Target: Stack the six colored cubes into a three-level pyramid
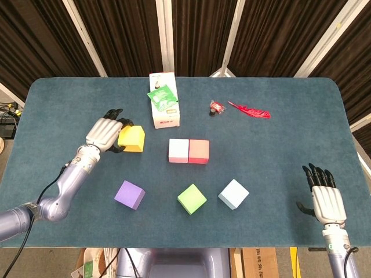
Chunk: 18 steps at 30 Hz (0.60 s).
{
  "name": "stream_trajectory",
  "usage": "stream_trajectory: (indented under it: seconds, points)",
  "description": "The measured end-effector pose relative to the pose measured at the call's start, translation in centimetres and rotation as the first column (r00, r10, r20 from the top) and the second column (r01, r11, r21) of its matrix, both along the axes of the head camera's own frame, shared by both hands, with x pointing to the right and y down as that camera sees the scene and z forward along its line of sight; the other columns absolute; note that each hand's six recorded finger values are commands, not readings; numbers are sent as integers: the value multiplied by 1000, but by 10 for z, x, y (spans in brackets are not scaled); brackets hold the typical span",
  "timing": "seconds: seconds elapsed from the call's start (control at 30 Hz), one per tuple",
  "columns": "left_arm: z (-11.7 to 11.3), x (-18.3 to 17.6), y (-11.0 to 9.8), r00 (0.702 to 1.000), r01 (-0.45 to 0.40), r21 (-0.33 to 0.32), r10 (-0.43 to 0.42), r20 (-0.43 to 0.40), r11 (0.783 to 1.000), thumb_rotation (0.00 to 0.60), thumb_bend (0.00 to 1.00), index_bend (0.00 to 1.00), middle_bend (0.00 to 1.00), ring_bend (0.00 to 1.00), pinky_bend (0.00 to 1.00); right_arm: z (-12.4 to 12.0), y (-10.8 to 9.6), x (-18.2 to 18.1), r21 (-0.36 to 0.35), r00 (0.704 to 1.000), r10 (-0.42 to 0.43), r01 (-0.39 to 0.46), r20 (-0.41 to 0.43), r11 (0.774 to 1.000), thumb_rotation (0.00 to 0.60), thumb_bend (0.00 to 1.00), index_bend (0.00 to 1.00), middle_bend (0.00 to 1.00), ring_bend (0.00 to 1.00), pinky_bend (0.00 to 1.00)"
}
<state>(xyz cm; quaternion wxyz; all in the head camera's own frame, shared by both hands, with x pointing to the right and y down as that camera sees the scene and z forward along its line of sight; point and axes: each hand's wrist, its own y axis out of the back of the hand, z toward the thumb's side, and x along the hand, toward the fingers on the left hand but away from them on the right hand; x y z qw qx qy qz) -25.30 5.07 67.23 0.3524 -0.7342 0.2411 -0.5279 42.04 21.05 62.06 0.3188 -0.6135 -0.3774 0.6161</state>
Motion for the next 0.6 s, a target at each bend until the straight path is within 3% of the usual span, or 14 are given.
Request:
stream_trajectory:
  seconds: [0.23, 0.6]
  points:
    - [16, 13, 14, 999, -37, 6, 37, -20, 999, 600, 466, 289, 281, 0, 0, -4, -1, 2, 10, 1000, 5, -5, 8, 1000, 600, 235, 0, 0, 0, 0]
    - [28, 23, 23, 1000, 1, 5, -2, 26, 1000, 600, 457, 289, 275, 0, 0, -7, -2, 6, 5, 1000, 18, -18, 22, 1000, 600, 235, 0, 0, 0, 0]
